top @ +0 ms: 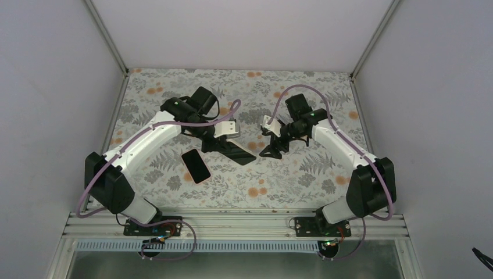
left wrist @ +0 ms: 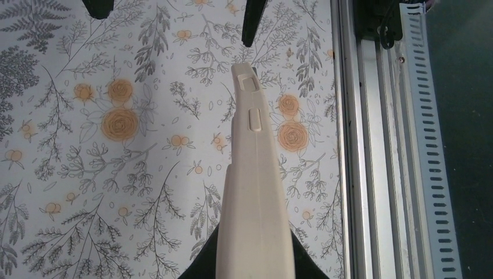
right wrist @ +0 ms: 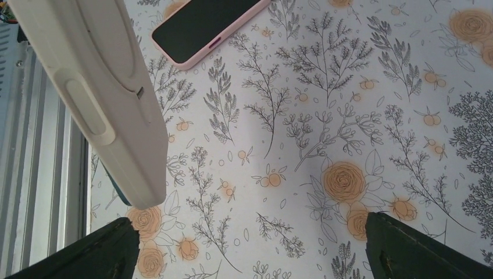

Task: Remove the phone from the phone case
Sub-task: Remove the phone case from the phone.

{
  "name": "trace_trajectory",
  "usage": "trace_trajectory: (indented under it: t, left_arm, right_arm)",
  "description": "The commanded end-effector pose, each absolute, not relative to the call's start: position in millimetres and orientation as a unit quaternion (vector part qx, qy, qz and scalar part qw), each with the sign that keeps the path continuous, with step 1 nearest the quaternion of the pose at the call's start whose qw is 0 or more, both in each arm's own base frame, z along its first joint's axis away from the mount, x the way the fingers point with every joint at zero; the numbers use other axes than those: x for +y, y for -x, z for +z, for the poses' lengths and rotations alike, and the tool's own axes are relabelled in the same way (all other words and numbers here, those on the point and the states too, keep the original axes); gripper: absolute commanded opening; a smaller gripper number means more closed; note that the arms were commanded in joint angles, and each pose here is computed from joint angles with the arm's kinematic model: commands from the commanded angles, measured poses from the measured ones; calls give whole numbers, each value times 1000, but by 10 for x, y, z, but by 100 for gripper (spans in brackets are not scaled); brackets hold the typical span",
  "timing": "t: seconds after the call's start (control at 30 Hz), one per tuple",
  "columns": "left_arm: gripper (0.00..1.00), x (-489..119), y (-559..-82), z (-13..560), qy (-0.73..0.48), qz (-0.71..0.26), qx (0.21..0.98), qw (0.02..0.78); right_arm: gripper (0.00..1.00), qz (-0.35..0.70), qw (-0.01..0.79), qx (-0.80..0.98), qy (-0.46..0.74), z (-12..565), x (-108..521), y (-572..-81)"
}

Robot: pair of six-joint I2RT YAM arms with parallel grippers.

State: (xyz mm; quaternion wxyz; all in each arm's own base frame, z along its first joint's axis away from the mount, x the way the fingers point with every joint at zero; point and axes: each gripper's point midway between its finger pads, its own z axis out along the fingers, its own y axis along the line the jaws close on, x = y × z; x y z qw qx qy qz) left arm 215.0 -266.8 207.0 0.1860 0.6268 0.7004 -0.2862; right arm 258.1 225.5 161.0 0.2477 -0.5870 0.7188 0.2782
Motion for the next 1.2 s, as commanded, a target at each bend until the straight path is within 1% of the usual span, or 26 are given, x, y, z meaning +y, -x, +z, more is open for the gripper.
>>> trace_trajectory:
  t: [0.0, 0.33, 0.83, 1.17]
  left_arm:
    - [2, -2763, -2174, 2322, -627, -305, 681, 225]
    - [2, -2785, -2200, 2337, -624, -306, 681, 228]
    - [2, -2810, -2192, 2370, -623, -315, 679, 229]
    - [2, -2856, -2056, 2392, -628, -341, 666, 215]
  right_arm:
    - [96, 306, 251, 703, 591, 1641, 2346, -2504]
    - [95, 307, 233, 707, 594, 1532, 2343, -2482]
    - [94, 297, 232, 712, 592, 1466, 2341, -2547]
    - [93, 271, 264, 722, 580, 1569, 2390, -2818]
